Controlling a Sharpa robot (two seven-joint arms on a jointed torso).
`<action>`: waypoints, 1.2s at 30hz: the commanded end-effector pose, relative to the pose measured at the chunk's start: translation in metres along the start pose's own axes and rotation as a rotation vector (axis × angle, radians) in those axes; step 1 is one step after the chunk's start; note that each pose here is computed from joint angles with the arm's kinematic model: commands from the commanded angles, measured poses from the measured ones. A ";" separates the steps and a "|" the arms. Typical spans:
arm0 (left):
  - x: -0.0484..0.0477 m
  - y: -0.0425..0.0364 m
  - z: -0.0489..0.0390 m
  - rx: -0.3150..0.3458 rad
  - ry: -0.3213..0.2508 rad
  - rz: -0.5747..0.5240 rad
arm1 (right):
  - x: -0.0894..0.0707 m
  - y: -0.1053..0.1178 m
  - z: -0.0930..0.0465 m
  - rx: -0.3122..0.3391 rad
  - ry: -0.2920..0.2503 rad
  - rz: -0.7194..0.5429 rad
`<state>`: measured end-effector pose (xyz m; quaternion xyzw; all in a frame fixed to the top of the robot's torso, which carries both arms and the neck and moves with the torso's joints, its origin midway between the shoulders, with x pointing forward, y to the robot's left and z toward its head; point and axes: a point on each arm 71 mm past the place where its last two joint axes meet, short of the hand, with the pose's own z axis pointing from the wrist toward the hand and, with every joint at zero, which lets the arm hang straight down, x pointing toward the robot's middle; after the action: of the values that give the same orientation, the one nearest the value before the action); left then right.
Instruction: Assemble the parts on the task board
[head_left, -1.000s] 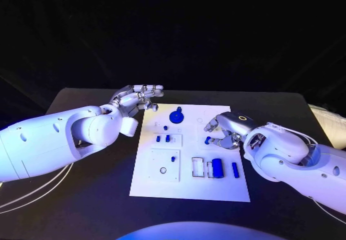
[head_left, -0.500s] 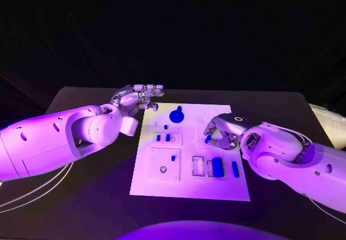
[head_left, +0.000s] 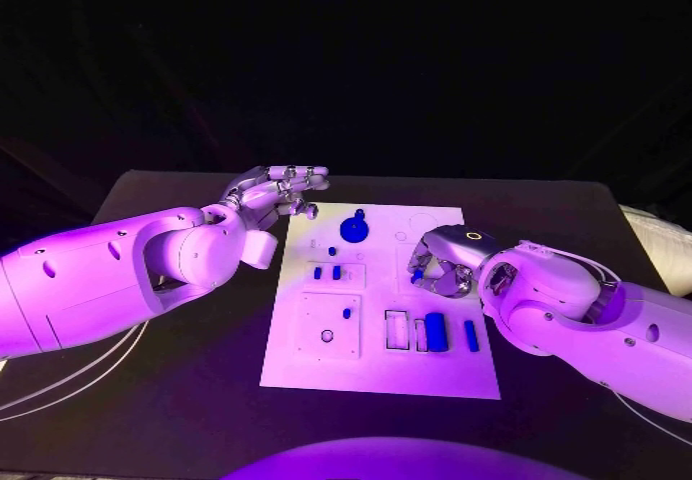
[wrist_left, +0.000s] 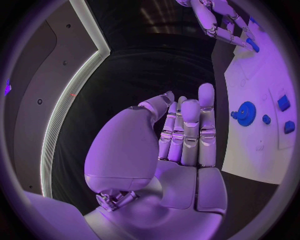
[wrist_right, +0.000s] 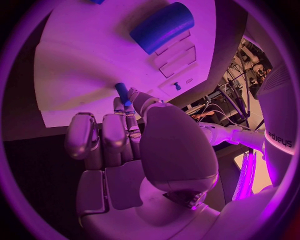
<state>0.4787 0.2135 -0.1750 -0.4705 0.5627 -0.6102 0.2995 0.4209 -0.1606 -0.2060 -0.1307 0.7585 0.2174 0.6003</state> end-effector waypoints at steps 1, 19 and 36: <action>0.0029 -0.0004 0.0004 0.005 0.023 -0.002 | 0.002 0.002 0.001 0.002 0.004 -0.017; 0.0021 -0.0001 0.0000 0.004 0.020 -0.002 | -0.021 0.019 -0.017 -0.051 -0.134 0.030; 0.0064 0.0016 0.0020 0.003 0.031 -0.005 | -0.015 0.095 -0.009 -0.262 -0.111 0.142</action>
<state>0.4783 0.2094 -0.1761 -0.4688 0.5647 -0.6115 0.2957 0.3755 -0.0876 -0.1705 -0.1342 0.6963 0.3486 0.6129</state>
